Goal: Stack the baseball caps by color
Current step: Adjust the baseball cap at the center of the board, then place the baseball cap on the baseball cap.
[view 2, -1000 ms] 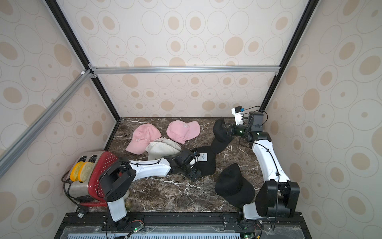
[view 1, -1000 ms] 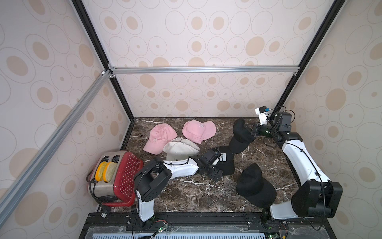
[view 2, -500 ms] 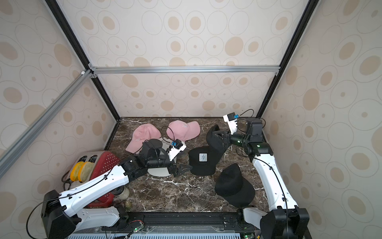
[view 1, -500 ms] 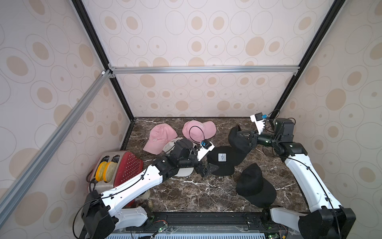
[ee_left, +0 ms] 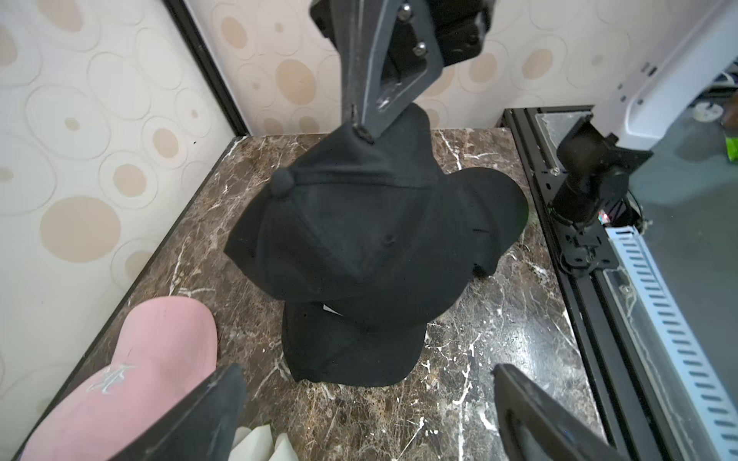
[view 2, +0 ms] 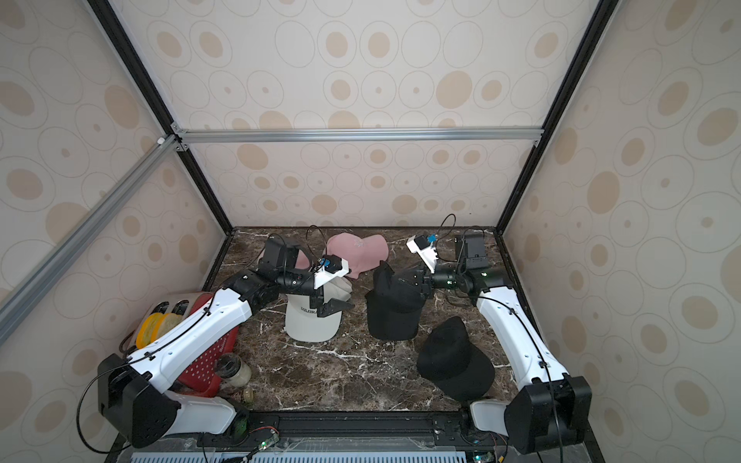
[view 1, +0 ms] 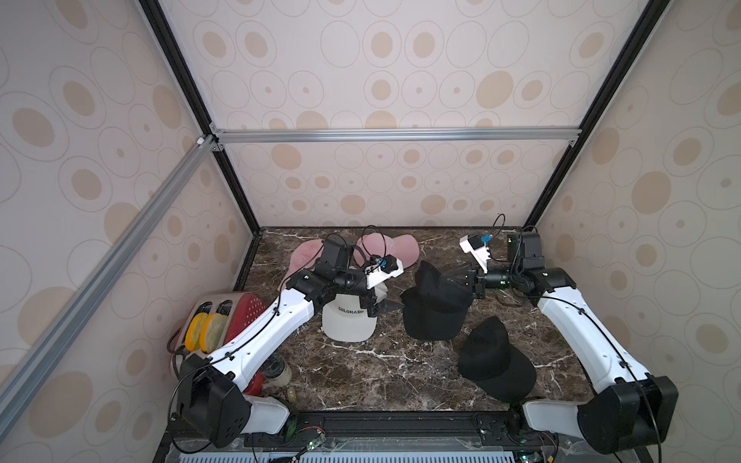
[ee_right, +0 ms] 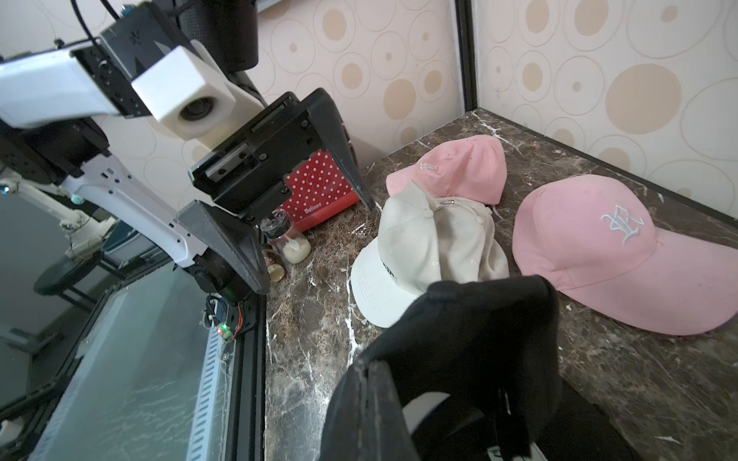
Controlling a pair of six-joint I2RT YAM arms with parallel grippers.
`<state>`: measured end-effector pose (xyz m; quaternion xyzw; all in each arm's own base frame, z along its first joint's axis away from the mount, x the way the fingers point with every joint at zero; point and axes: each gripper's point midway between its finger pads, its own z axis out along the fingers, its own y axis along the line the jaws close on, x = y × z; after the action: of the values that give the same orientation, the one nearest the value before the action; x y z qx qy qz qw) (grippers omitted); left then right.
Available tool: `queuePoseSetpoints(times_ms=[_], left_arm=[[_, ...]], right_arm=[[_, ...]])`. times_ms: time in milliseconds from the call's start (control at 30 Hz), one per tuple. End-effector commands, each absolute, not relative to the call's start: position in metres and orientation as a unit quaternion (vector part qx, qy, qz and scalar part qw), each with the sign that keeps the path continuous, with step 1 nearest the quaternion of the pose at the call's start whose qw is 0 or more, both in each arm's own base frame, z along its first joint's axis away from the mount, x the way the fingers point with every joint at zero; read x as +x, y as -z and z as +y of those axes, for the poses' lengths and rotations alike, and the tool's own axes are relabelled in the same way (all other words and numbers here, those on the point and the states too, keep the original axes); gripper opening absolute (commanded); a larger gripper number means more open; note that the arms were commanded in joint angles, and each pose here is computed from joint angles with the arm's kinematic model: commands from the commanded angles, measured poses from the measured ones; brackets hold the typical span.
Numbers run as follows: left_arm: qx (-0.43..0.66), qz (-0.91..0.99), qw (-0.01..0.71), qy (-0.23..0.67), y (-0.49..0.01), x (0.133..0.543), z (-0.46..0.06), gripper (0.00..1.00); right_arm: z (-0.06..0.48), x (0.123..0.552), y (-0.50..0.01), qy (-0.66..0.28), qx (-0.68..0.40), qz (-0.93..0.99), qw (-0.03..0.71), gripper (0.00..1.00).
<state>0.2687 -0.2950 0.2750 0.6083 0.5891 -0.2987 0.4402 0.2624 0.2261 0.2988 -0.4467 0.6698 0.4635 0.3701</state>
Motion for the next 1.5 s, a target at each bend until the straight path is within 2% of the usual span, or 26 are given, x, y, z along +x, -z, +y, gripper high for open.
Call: queuePoseSetpoints(times_ms=[0,167,400,567,833,967,1233,1367,1467], left_arm=[[0.665,0.522,0.455,0.279,-0.288,0.268,-0.300,0.99],[0.698,0.510,0.415,0.284,-0.280,0.265,-0.301,0.99],[0.720,0.473,0.434,0.264,-0.291,0.265,-0.301,0.99],[0.745,0.450,0.390,0.301,-0.294,0.252,-0.302,0.99],[0.760,0.427,0.329,0.362,-0.271,0.225,-0.304,0.99],[0.766,0.445,0.302,0.352,-0.248,0.237,-0.311,0.99],[0.751,0.455,0.300,0.371,-0.245,0.259,-0.329,0.99],[0.753,0.446,0.290,0.388,-0.249,0.254,-0.327,0.94],[0.756,0.423,0.285,0.410,-0.259,0.239,-0.319,0.84]], right_arm=[[0.229,0.251,-0.304,-0.470,-0.492,0.631,0.372,0.00],[0.236,0.237,-0.302,-0.471,-0.527,0.609,0.359,0.00],[0.238,0.207,-0.298,-0.478,-0.574,0.564,0.352,0.00],[0.237,0.189,-0.301,-0.491,-0.595,0.535,0.345,0.00],[0.236,0.187,-0.303,-0.485,-0.601,0.527,0.355,0.00],[0.236,0.182,-0.308,-0.491,-0.602,0.517,0.360,0.00],[0.235,0.171,-0.311,-0.488,-0.614,0.496,0.372,0.00],[0.235,0.171,-0.310,-0.486,-0.615,0.497,0.371,0.00],[0.234,0.173,-0.307,-0.483,-0.616,0.501,0.370,0.00]])
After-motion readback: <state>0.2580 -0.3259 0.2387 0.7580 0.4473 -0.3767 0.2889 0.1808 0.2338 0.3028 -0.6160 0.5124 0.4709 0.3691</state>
